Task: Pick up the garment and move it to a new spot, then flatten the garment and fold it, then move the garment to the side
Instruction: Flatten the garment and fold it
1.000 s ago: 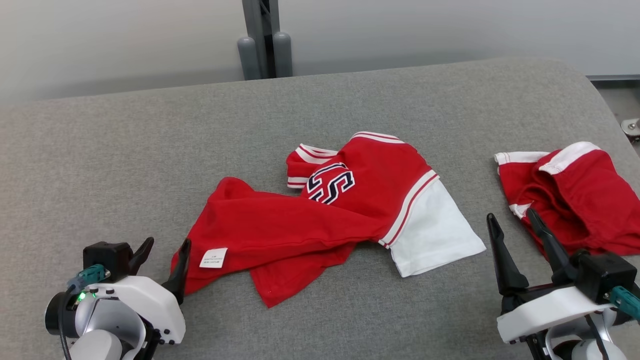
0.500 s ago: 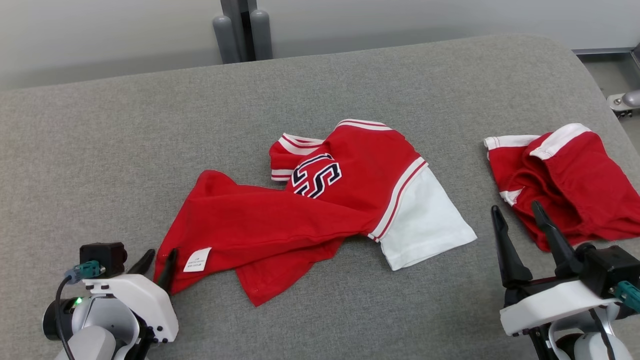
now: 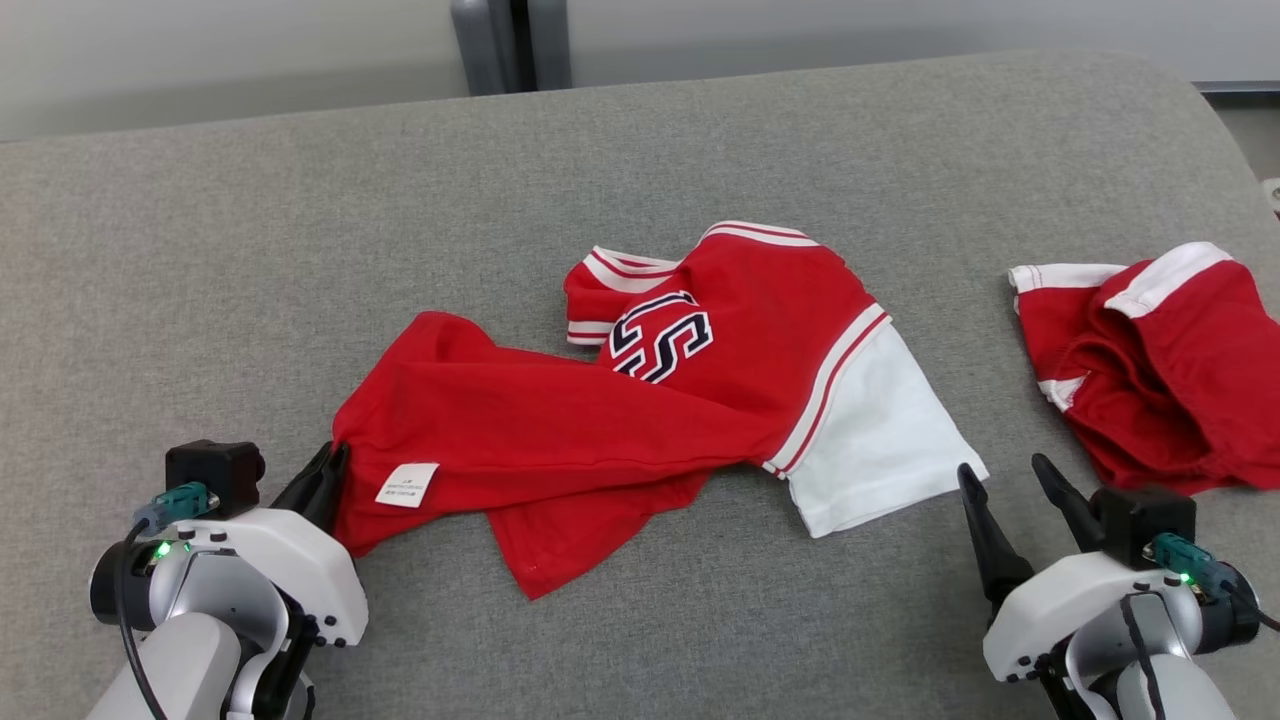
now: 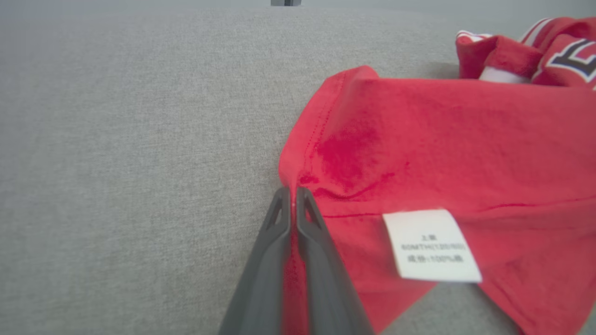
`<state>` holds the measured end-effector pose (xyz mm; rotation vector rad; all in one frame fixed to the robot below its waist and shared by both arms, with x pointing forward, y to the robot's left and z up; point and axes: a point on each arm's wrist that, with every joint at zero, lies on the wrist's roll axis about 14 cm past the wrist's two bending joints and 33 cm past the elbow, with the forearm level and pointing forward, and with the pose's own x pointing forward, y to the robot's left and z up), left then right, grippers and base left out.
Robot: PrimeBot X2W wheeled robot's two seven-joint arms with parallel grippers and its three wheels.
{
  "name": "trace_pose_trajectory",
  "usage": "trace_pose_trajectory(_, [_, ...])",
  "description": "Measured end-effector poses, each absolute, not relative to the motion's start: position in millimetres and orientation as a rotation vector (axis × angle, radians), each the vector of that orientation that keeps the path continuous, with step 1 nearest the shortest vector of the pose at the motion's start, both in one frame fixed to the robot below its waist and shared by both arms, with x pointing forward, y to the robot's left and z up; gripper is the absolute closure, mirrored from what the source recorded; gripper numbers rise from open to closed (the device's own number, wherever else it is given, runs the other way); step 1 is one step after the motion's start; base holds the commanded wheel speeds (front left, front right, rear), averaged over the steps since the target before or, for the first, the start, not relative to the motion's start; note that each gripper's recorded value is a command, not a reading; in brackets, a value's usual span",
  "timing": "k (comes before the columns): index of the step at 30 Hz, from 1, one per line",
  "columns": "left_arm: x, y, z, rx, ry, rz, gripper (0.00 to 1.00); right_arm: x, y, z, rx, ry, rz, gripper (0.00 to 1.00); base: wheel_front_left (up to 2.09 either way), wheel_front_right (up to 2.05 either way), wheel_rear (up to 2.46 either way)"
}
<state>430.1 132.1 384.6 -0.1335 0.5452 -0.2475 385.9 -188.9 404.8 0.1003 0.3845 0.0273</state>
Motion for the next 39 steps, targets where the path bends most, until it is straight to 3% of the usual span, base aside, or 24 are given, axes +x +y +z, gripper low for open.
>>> trace_pose_trajectory(10, [434, 133, 391, -0.133, 0.518, -0.249, 1.0, 401, -172, 366, 0.107, 0.477, 0.072, 0.0, 0.0, 0.0, 0.0])
trace_pose_trajectory(11, [434, 132, 392, -0.135, 0.515, -0.251, 1.0, 403, -171, 365, 0.113, 0.478, 0.074, 0.18, 0.0, 0.0, 0.0])
trace_pose_trajectory(12, [435, 132, 394, -0.138, 0.506, -0.25, 1.0, 405, -170, 365, 0.117, 0.469, 0.075, 1.0, 0.0, 0.0, 0.0])
trace_pose_trajectory(17, [444, 129, 415, -0.15, 0.426, -0.261, 1.0, 414, -169, 376, 0.156, 0.394, 0.065, 1.0, 0.0, 0.0, 0.0])
trace_pose_trajectory(25, [458, 131, 476, -0.157, 0.24, -0.258, 1.0, 445, -183, 467, 0.185, 0.041, 0.037, 1.0, 0.0, 0.0, 0.0])
trace_pose_trajectory(31, [465, 128, 546, -0.204, 0.046, -0.277, 1.0, 454, -189, 586, 0.178, -0.329, 0.055, 1.0, 0.0, 0.0, 0.0])
trace_pose_trajectory(39, [462, 136, 666, -0.237, -0.321, -0.271, 1.0, 426, -173, 727, 0.126, -0.755, 0.134, 1.0, 0.0, 0.0, 0.0])
